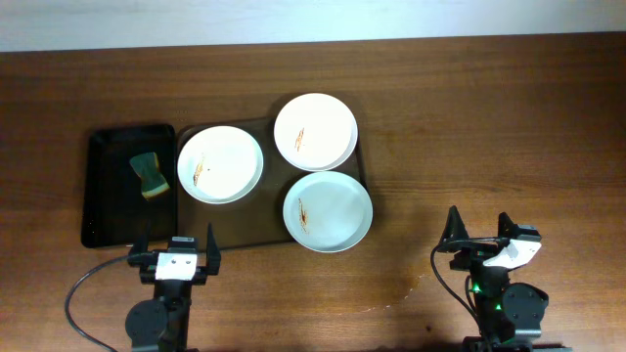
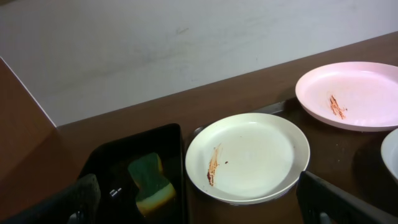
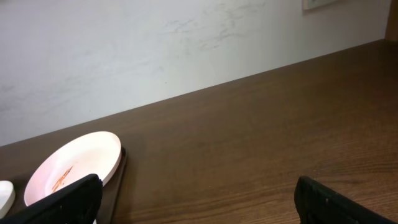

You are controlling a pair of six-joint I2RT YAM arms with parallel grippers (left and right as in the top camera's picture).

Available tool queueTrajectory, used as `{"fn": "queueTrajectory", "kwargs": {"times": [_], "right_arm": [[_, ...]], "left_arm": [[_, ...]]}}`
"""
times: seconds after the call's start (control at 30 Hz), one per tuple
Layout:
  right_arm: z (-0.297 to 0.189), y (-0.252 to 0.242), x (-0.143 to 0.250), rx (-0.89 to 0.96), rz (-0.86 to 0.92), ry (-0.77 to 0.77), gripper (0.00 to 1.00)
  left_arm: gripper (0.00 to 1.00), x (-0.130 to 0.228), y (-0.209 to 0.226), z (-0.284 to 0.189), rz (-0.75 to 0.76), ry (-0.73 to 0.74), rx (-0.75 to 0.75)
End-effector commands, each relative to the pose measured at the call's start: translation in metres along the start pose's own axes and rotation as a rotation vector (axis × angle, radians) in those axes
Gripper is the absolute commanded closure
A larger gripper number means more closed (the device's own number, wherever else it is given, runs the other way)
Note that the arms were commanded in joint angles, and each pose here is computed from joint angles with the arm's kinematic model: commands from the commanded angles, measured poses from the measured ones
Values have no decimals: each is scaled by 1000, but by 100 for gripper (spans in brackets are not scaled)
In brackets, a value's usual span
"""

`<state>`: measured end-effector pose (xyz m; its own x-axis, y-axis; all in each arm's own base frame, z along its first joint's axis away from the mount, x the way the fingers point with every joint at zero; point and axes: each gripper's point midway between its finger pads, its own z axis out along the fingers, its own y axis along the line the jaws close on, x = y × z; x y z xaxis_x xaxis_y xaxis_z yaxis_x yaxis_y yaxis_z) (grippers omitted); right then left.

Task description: Clean dirty plates on tray and stack at the side

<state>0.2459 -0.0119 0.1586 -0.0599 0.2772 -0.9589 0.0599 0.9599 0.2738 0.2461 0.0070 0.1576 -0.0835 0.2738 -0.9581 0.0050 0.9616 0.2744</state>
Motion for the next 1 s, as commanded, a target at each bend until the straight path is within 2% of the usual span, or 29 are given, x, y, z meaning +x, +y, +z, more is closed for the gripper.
{"fn": "queueTrajectory", "kwargs": {"times": [0.0, 0.63, 0.73, 0.83, 0.97], "right_arm": [[0, -2, 3, 9, -11, 3, 2], [0, 1, 3, -9, -7, 7, 2], [0, 14, 4, -83, -8, 15, 2], [-5, 36, 1, -202, -11, 30, 2], [-10, 44, -16, -225, -15, 3, 2]], "left_arm": [[1, 1, 0, 0, 15, -3, -4], [1, 1, 0, 0, 15, -5, 1], [1, 1, -1, 0, -9, -6, 4], [1, -16, -5, -1, -15, -78, 34], [1, -36, 1, -5, -73, -119, 26]]}}
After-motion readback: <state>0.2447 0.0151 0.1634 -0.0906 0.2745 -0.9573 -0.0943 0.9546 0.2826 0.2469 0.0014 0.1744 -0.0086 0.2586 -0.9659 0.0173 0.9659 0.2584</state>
